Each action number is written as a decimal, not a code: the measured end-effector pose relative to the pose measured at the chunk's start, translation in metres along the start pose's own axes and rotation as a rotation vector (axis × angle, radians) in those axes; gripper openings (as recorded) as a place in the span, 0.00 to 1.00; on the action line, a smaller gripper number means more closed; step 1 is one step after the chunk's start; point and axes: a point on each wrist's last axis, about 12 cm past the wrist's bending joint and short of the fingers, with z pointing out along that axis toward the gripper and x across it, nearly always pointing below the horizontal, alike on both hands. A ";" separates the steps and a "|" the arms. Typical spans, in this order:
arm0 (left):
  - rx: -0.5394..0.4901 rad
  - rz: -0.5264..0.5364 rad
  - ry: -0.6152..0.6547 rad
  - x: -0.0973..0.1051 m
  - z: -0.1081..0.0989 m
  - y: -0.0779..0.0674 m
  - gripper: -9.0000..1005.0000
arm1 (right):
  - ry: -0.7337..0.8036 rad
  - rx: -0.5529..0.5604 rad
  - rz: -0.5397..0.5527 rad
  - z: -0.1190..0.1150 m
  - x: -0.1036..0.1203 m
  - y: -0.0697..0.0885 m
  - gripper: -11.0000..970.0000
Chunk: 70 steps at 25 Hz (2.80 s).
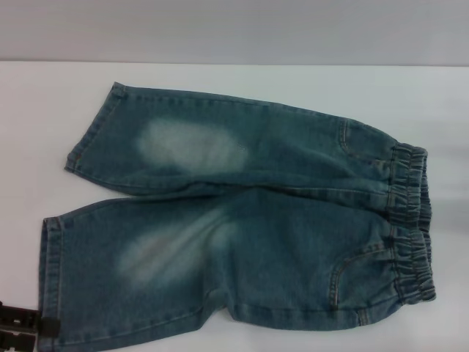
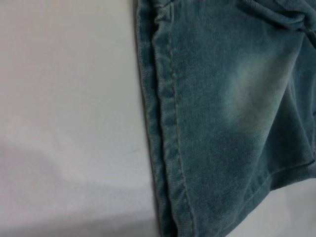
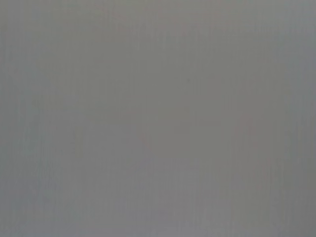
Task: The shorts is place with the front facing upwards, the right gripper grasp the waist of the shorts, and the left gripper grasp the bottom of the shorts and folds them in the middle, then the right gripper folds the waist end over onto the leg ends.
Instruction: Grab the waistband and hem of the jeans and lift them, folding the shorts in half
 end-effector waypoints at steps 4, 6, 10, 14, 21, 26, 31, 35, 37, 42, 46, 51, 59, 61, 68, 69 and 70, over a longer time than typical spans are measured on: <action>-0.007 0.003 0.011 0.000 0.000 0.000 0.82 | 0.001 0.005 0.002 -0.001 0.001 -0.001 0.62; -0.011 0.005 0.022 0.000 0.002 0.000 0.82 | 0.002 0.008 0.003 -0.001 0.001 -0.002 0.62; -0.009 0.005 0.021 0.000 0.002 -0.001 0.82 | 0.003 0.010 0.003 -0.002 0.001 -0.002 0.62; -0.005 0.007 0.022 0.000 0.004 -0.001 0.82 | 0.004 0.011 0.003 -0.002 0.002 -0.002 0.62; 0.010 0.014 0.028 -0.001 0.009 -0.004 0.82 | 0.008 0.015 0.003 -0.005 0.003 -0.004 0.62; 0.021 0.023 0.026 -0.003 0.010 -0.006 0.82 | 0.013 0.017 0.005 -0.006 0.005 -0.004 0.62; 0.030 0.045 0.026 -0.008 0.013 -0.012 0.82 | 0.017 0.016 0.005 -0.008 0.006 -0.005 0.62; 0.029 0.050 0.025 -0.010 0.013 -0.013 0.82 | 0.021 0.017 0.005 -0.010 0.007 -0.005 0.62; 0.028 0.061 0.019 -0.013 0.013 -0.015 0.82 | 0.024 0.017 0.005 -0.011 0.008 -0.005 0.62; 0.027 0.079 0.016 -0.017 0.013 -0.017 0.82 | 0.028 0.016 0.008 -0.012 0.010 -0.004 0.62; 0.030 0.090 0.005 -0.019 0.012 -0.018 0.82 | 0.031 0.016 0.010 -0.013 0.011 -0.004 0.62; 0.029 0.098 -0.003 -0.020 0.012 -0.018 0.82 | 0.033 0.015 0.012 -0.014 0.012 -0.003 0.62; 0.028 0.106 -0.014 -0.022 0.013 -0.018 0.82 | 0.035 0.008 0.014 -0.014 0.012 -0.001 0.62; 0.028 0.107 -0.009 -0.021 0.013 -0.018 0.82 | 0.036 0.007 0.015 -0.014 0.012 -0.001 0.62; 0.015 0.112 -0.003 -0.023 0.009 -0.018 0.82 | 0.035 0.006 0.014 -0.014 0.012 0.000 0.62; 0.015 0.112 -0.003 -0.023 0.009 -0.018 0.82 | 0.036 0.006 0.014 -0.014 0.012 0.000 0.62; 0.014 0.112 -0.002 -0.023 0.008 -0.018 0.82 | 0.036 0.006 0.014 -0.014 0.012 0.000 0.62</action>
